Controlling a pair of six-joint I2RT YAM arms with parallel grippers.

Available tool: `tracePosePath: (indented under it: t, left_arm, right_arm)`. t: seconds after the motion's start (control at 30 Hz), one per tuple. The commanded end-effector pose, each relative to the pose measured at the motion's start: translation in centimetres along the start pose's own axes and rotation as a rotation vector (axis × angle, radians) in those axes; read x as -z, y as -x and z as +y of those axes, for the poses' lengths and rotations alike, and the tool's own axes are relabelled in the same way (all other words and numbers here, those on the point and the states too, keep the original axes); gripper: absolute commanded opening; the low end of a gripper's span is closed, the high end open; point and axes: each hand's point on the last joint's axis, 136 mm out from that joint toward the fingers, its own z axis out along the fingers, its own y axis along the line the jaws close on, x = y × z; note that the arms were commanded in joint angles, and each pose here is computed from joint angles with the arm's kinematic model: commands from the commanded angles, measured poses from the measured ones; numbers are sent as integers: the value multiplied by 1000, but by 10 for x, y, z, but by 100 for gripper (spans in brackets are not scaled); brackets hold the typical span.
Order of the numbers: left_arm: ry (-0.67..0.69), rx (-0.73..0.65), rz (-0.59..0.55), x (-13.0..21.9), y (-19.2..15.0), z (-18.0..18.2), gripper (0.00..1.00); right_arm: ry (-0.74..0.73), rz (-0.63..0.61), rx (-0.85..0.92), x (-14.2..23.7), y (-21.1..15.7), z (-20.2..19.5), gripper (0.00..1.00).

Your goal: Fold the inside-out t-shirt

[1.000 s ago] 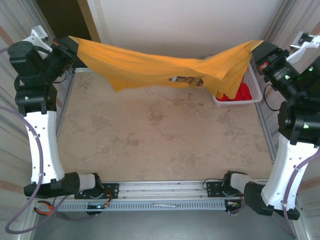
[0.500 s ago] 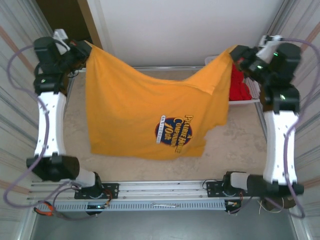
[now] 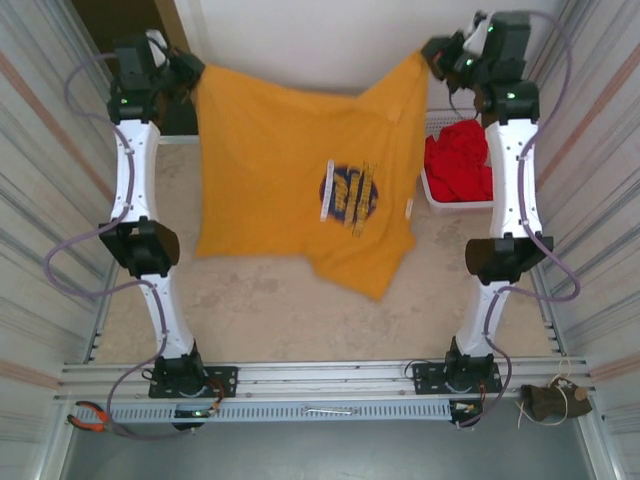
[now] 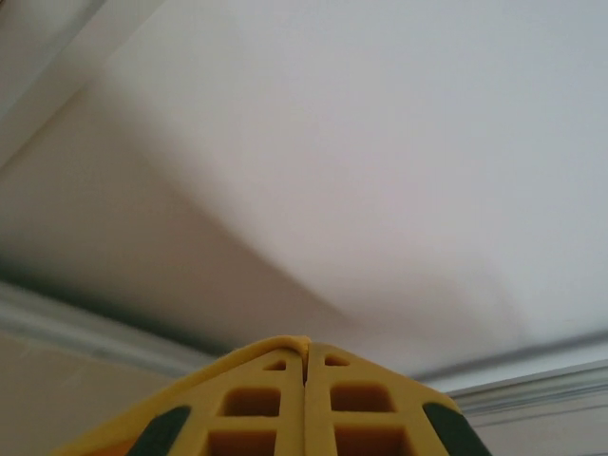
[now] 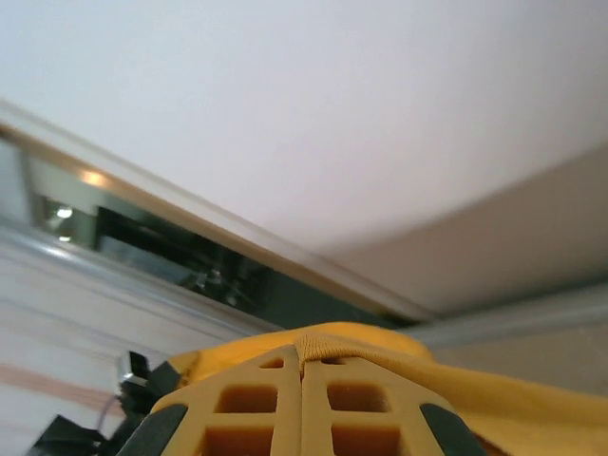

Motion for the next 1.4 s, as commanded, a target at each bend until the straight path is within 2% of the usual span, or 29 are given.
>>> tracePosePath:
  t: [0.0, 0.1, 0.17, 0.23, 0.37, 0.6, 0.73, 0.87, 1.1, 1.37]
  left_arm:
    - [-183, -38, -155, 63, 37, -93, 0]
    - [-184, -69, -139, 84, 26, -100, 0]
    - [-167, -83, -114, 94, 12, -92, 0]
    - [-118, -93, -67, 98, -11, -69, 0]
    - [-10, -78, 45, 116, -72, -1, 0]
    - [329, 46, 237, 182, -208, 170, 0]
    - [478, 107, 337, 215, -272, 232, 0]
    - [560, 95, 399, 240, -302, 258, 0]
    - [665, 62, 381, 282, -315, 269, 0]
    - [693, 125, 376, 295, -334, 281, 1]
  right_arm:
    - [161, -98, 36, 63, 23, 76, 0]
    - [137, -105, 64, 89, 8, 80, 0]
    - [101, -95, 72, 102, -9, 71, 0]
    - [49, -70, 52, 113, -40, 45, 0]
    - [-98, 0, -22, 141, -119, -35, 0]
    - [-460, 185, -194, 218, -301, -198, 0]
    - [-614, 217, -258, 260, -359, -256, 0]
    - [-677, 219, -315, 283, -381, -276, 0]
    - [-760, 238, -314, 308, -388, -282, 0]
    - [-810, 229, -346, 323, -388, -281, 0]
